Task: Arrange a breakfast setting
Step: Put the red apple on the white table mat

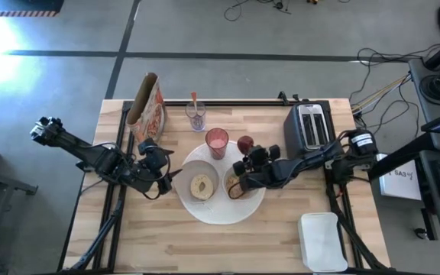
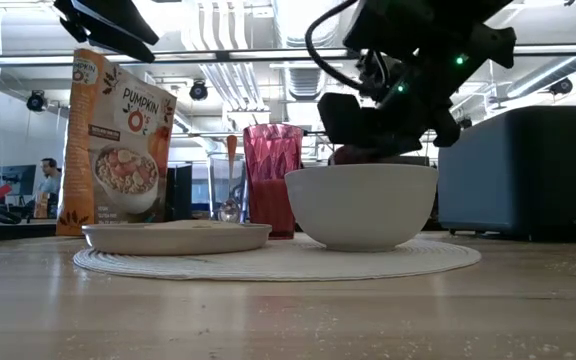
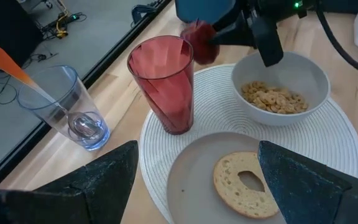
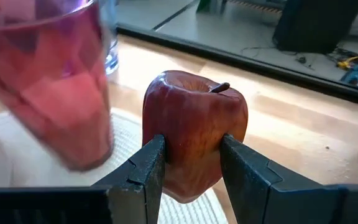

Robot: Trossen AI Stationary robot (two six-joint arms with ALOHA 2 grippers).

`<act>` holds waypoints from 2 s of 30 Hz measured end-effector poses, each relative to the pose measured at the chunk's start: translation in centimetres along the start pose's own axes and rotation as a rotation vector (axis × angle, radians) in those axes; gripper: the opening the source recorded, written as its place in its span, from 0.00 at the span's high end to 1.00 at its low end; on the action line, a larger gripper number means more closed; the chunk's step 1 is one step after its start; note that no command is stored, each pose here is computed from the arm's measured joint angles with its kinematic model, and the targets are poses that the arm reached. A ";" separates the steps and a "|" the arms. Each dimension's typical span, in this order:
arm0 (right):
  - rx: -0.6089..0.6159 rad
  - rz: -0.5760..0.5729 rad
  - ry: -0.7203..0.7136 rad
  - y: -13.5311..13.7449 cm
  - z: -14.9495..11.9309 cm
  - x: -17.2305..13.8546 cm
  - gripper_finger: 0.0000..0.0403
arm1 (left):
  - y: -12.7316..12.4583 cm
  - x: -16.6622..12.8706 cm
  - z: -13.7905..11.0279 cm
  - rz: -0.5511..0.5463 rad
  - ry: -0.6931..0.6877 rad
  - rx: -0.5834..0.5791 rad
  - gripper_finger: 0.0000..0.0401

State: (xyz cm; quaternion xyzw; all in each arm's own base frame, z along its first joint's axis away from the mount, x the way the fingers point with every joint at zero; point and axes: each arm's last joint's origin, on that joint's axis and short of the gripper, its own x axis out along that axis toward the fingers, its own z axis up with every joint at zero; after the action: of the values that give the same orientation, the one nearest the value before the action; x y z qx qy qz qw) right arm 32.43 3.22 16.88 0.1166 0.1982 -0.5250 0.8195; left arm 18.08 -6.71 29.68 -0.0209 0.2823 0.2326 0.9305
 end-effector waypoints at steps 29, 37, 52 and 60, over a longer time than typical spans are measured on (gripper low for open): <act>-0.088 0.145 0.065 1.3 0.1 0.1 0.67 | 0.1 0.0 -0.1 0.021 -0.001 -0.005 0.22; -0.077 0.131 0.078 2.1 -1.8 1.3 0.67 | 0.2 0.0 -0.1 0.024 0.004 0.002 0.22; -0.035 0.189 0.092 2.7 -1.7 1.3 0.67 | 0.2 0.0 -0.2 0.026 0.008 0.006 0.22; -0.043 0.212 0.081 2.4 -0.5 0.6 0.64 | 0.2 0.0 -0.2 0.027 0.009 0.007 0.22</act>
State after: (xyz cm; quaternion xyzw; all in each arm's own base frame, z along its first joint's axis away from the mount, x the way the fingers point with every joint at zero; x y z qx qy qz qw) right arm 34.74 3.97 16.08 0.1403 0.2290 -0.4259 0.8640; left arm 17.88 -6.58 29.54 -0.0150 0.2873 0.2439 0.9262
